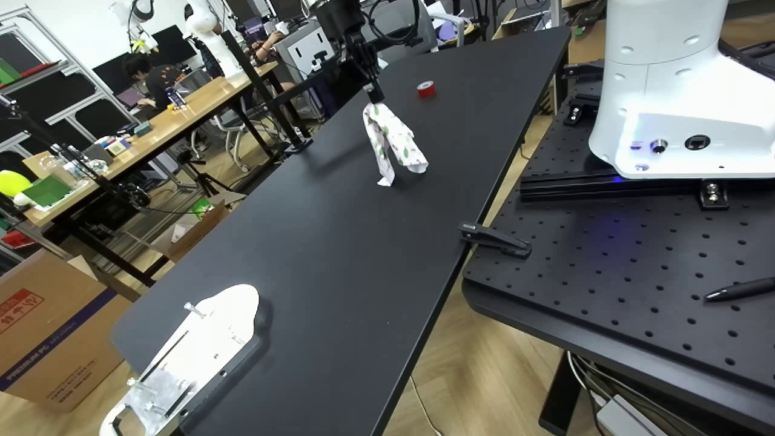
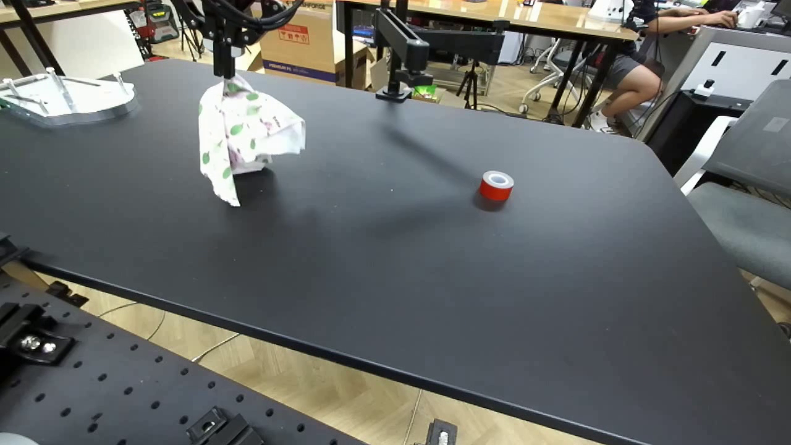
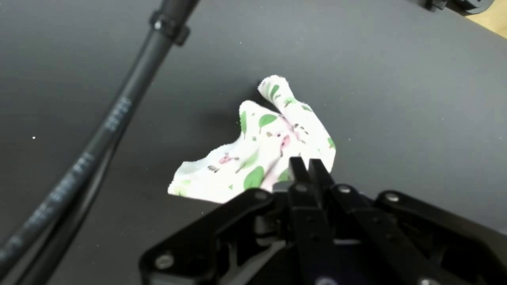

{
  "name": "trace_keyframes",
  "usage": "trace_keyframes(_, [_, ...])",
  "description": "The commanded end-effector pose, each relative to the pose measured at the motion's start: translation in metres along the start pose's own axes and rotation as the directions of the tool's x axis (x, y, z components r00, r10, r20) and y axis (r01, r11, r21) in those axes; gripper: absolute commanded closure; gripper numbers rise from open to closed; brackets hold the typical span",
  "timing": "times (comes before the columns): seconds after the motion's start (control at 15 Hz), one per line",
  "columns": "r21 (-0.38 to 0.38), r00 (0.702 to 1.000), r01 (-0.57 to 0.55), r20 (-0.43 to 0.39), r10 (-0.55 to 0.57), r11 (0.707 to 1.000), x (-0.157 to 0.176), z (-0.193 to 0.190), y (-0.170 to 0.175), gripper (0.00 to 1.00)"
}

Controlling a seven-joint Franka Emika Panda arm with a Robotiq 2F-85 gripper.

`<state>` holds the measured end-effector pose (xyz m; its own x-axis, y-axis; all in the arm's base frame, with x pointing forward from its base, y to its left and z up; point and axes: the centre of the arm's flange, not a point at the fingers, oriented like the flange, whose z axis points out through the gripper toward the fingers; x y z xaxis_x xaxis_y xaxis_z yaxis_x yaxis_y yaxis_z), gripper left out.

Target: Remove the cloth from the black frame

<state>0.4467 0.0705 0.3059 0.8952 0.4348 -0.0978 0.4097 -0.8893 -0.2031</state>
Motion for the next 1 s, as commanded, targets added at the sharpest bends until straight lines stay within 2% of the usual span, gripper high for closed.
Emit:
trace_keyframes(0.0, [-0.015,1.000,-0.020,-0.010,0.020,1.000,-0.0011,0.0041,0.0023,0.61])
trace_keyframes(0.6, [0.038,0.990,-0.137,0.034,0.136,0.990,-0.0049,0.0084,0.0081,0.00])
trace_keyframes(0.67, [0.043,0.988,-0.153,0.035,0.152,0.987,-0.0051,0.0081,0.0090,0.00])
trace_keyframes(0.73, [0.028,0.995,-0.097,0.030,0.096,0.995,-0.0039,0.0120,0.0090,0.00])
trace_keyframes(0.8, [0.029,0.995,-0.097,0.030,0.096,0.995,-0.0040,0.0121,0.0092,0.04])
trace_keyframes(0.93, [0.029,0.995,-0.093,0.031,0.092,0.995,-0.0037,0.0130,0.0089,0.00])
